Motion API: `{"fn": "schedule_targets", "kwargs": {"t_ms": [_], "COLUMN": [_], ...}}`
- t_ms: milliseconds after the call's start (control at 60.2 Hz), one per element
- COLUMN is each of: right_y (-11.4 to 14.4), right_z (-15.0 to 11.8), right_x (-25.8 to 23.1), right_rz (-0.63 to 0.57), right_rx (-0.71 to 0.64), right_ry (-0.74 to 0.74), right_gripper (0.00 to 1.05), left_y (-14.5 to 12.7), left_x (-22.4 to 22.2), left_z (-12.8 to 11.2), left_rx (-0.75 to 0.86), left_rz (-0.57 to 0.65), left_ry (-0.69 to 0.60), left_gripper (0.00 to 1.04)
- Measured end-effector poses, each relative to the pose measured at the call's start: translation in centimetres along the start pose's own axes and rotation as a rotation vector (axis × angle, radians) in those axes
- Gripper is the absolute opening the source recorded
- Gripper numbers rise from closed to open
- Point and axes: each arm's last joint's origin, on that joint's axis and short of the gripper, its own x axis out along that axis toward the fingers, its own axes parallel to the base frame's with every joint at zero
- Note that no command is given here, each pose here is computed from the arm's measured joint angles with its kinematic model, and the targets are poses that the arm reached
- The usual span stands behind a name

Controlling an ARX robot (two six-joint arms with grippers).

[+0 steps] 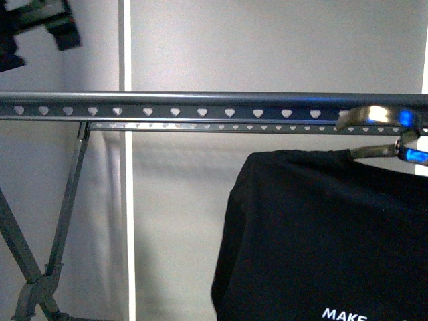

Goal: Hang clothes on hanger

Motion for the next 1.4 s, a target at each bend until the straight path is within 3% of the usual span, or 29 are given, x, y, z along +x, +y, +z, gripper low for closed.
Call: {"fn": "schedule_targets", "kwargs": {"t_ms": [116, 249, 349, 432, 498, 748, 1014, 1230, 1396], "right_y": [0.0, 0.3, 0.5, 0.6, 0.8, 1.0, -2.1, -5.1, -5.8], "right_z": [0.4, 1.0, 1.3, 1.5, 1.8, 2.7, 3.8, 5.2, 4.1], "right_x": [-0.1, 0.0, 0.1, 0.5, 1.0, 4.1, 7.8, 9.5, 11.3], "right_rz": [0.034, 0.090, 0.128, 0.139, 0.133, 0.160, 0.066, -0.010, -0.063], "right_rx": [0.230, 0.490, 0.646, 0.817, 0.904, 1.059, 1.240, 1.312, 1.343], "right_ry": [-0.019, -0.031, -0.035, -0.033, -0.037, -0.041, -0.044, -0.074, -0.033], "right_gripper": [0.10, 0.10, 0.10, 0.09, 0.09, 0.09, 0.09, 0.09, 0.09], "left_y": [1.5, 0.1, -1.0, -0.9, -0.2, 1.6, 2.6, 3.0, 3.1], "left_x": [-1.0, -2.1, -4.6, -8.5, -11.2, -16.6, -22.0, -24.6, -25.8], "left_z": [0.6, 0.3, -0.5, -2.7, -5.0, -11.4, -15.3, -16.8, -17.4], "left_rx": [-0.180, -0.267, -0.105, 0.123, 0.197, 0.242, 0.251, 0.251, 0.251], "left_rz": [0.089, 0.016, 0.051, 0.018, 0.022, 0.036, 0.035, 0.033, 0.034], "left_ry": [0.014, 0.026, 0.130, 0.135, 0.131, 0.191, 0.193, 0.187, 0.187], "left_gripper": [0.98, 0.97, 0.82, 0.62, 0.46, 0.03, 0.04, 0.04, 0.04]}}
